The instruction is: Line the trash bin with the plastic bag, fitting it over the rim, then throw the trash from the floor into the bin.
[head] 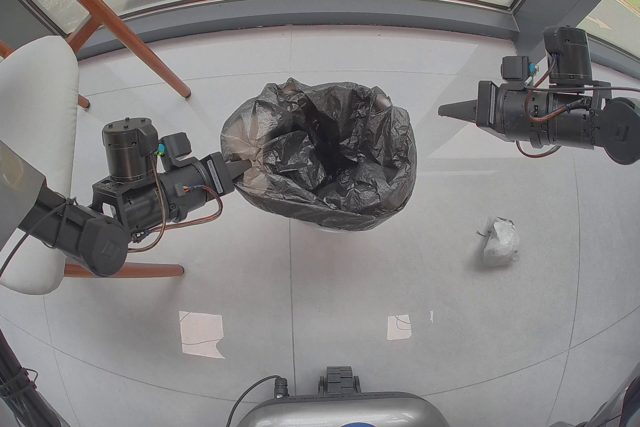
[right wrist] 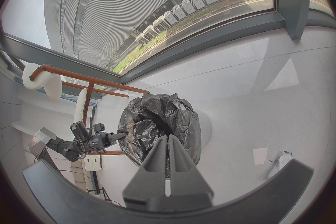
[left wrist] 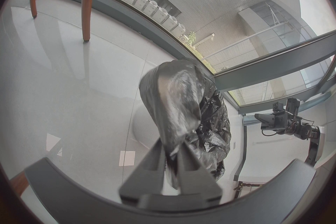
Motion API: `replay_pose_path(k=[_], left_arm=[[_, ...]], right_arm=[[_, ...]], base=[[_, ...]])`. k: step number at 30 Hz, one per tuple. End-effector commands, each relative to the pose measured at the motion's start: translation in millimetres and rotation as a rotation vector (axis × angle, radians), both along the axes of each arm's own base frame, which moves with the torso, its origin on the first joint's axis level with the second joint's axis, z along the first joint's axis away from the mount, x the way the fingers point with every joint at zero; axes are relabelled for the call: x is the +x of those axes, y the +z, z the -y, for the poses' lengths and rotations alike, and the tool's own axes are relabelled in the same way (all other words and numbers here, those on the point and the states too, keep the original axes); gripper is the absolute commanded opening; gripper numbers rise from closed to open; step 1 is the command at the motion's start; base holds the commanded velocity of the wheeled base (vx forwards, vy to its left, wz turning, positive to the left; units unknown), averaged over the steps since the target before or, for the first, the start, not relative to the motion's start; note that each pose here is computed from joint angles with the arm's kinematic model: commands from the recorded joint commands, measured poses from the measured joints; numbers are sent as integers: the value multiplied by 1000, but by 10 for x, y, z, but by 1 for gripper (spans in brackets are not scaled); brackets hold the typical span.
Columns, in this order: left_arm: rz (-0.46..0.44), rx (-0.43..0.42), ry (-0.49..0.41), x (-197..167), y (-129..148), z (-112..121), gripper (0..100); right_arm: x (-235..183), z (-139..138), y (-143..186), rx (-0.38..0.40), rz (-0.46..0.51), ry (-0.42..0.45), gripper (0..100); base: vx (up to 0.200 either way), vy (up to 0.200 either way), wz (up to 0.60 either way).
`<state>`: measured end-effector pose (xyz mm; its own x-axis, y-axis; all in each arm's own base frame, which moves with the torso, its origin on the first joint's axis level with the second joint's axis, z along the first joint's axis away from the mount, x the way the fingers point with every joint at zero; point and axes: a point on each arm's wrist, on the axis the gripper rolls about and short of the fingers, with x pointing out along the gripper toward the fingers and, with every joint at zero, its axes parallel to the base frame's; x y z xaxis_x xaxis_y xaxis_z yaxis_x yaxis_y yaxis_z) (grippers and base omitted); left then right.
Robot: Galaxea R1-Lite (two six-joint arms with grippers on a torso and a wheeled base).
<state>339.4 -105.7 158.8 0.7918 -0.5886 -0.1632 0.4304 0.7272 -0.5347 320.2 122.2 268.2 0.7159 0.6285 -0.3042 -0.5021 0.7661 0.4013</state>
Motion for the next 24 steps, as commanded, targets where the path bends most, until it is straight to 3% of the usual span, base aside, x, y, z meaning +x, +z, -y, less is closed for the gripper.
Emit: replay_pose_path(k=[1,7,12,18,22,23,24], left_arm=[[-19,10,-5,-120,-37,-25,100],[-27,24,-4,-204,-61,-55,100],[46,-1,-1,-435,217,-132,100],[111,-27,2,-848,443,-269,100],[190,-50,-12,-977,533,-298,100],[210,-55,-23,-984,550,-298,100],[232,-59,-44,-992,566,-292,100]], right_arm=[[-51,21,-27,-3,-12,1,0],[-133,104,-102,-15,-40,-16,0],[-241,393,-269,-50,-94,-102,0],[-374,1043,-938,-231,-259,-270,0],[-498,1364,-1227,-252,-373,-357,0],[-518,1420,-1281,-252,-398,-374,100],[-531,1485,-1357,-250,-430,-394,100]], base=[[0,0,0],[0,0,0],[0,0,0],[0,0,0],[0,0,0],[0,0,0],[0,0,0]])
